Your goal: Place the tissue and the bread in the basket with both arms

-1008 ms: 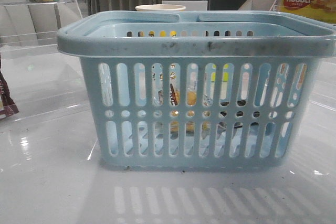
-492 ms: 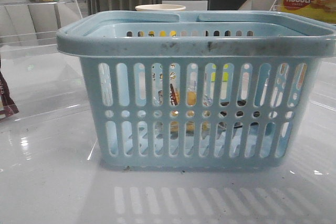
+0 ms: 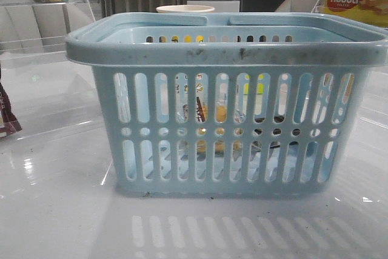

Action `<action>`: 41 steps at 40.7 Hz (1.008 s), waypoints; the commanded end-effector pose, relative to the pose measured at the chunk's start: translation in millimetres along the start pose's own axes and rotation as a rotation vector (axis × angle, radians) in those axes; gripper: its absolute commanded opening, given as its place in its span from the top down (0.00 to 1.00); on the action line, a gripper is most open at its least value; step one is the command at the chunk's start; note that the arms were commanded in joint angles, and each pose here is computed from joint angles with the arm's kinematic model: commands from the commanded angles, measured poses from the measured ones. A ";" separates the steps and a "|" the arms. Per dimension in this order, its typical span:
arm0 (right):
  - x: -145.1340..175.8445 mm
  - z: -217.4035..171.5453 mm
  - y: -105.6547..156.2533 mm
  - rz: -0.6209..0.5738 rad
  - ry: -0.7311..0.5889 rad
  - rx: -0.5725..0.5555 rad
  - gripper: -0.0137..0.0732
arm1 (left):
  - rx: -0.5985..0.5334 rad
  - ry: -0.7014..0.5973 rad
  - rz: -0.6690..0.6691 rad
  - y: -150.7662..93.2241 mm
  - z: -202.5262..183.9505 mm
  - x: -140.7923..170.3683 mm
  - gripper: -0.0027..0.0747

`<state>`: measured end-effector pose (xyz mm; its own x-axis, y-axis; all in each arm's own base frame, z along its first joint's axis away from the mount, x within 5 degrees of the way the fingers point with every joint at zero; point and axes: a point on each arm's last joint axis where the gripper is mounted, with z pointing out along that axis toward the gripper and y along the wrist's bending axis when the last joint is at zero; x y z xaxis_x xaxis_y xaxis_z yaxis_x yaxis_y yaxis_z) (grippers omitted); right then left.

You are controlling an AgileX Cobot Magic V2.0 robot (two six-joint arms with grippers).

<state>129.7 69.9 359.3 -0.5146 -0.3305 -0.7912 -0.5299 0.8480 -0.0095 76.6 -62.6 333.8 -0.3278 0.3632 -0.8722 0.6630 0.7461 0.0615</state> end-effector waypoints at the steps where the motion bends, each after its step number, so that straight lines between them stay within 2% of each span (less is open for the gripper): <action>1: -10.7 -7.9 -0.8 -0.013 -0.086 0.014 0.81 | -0.001 -0.105 -0.009 0.3 -4.7 -14.5 0.85; 21: -10.6 -7.9 -0.7 -0.013 -0.085 0.014 0.81 | -0.029 -0.124 -0.028 2.6 -7.8 -8.7 0.85; 25: -10.5 -7.9 -0.7 -0.013 -0.084 0.013 0.81 | -0.136 -0.170 -0.054 11.0 -12.1 3.1 0.85; 33: -10.5 -7.9 -0.7 -0.013 -0.084 0.013 0.81 | -0.411 -0.442 -0.093 21.7 -17.2 44.1 0.85; 41: -10.5 -7.9 -0.7 -0.013 -0.084 0.013 0.81 | -0.609 -0.560 -0.140 22.7 -7.1 96.8 0.85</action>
<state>129.0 69.7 358.3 -0.5235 -0.3359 -0.7830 -0.5314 0.8471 -0.0082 58.7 -10.5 250.4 -0.0504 0.0885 -0.9948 0.1751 0.9814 0.0785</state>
